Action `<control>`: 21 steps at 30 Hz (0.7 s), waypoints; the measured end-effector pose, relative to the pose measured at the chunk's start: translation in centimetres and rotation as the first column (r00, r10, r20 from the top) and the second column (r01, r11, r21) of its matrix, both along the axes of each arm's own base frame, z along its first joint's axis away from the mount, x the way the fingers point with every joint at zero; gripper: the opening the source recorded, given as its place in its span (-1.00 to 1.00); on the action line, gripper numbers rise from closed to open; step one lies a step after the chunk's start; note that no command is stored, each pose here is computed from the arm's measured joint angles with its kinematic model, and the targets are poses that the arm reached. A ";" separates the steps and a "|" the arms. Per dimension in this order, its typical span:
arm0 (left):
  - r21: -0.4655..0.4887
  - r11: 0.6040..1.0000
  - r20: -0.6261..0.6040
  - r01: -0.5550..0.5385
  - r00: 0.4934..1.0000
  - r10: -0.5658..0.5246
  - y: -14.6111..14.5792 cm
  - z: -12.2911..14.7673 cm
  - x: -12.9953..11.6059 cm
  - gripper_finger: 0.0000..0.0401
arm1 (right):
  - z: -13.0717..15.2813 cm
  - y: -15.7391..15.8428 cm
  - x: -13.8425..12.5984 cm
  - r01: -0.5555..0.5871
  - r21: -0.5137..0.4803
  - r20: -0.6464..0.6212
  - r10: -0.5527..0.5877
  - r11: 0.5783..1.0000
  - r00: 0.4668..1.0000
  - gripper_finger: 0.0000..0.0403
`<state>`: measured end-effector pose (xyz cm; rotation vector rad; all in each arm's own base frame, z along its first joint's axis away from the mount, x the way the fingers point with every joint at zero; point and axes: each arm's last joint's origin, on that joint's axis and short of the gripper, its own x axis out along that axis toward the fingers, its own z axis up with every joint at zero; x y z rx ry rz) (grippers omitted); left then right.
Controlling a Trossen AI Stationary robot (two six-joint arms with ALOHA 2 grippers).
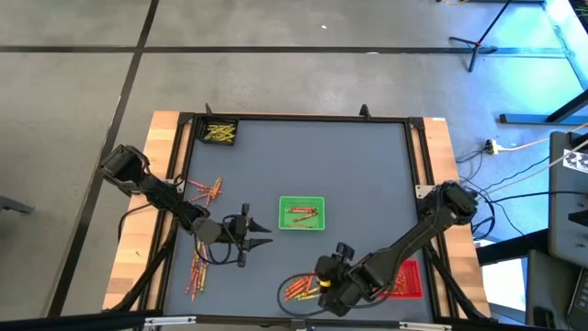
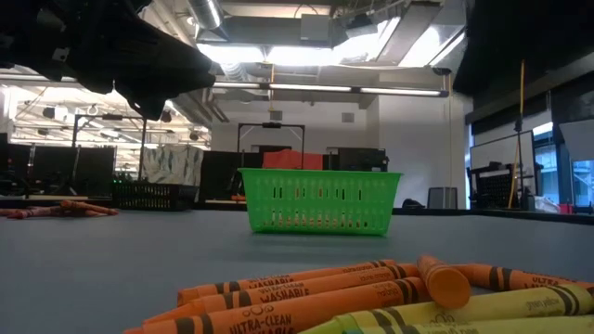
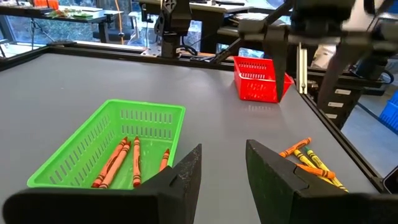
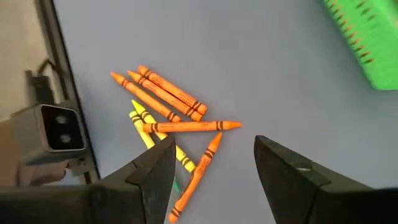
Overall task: Sort crayons
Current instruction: Put the orange crayon into the red bin
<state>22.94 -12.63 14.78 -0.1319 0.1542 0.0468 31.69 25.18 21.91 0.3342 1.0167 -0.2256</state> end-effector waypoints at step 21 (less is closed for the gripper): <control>-0.001 1.000 0.000 0.000 1.000 0.000 0.0 0.0 0.0 -0.45 | -7.6 -0.2 2.5 0.015 0.003 -0.198 -0.014 1.000 0.980 0.07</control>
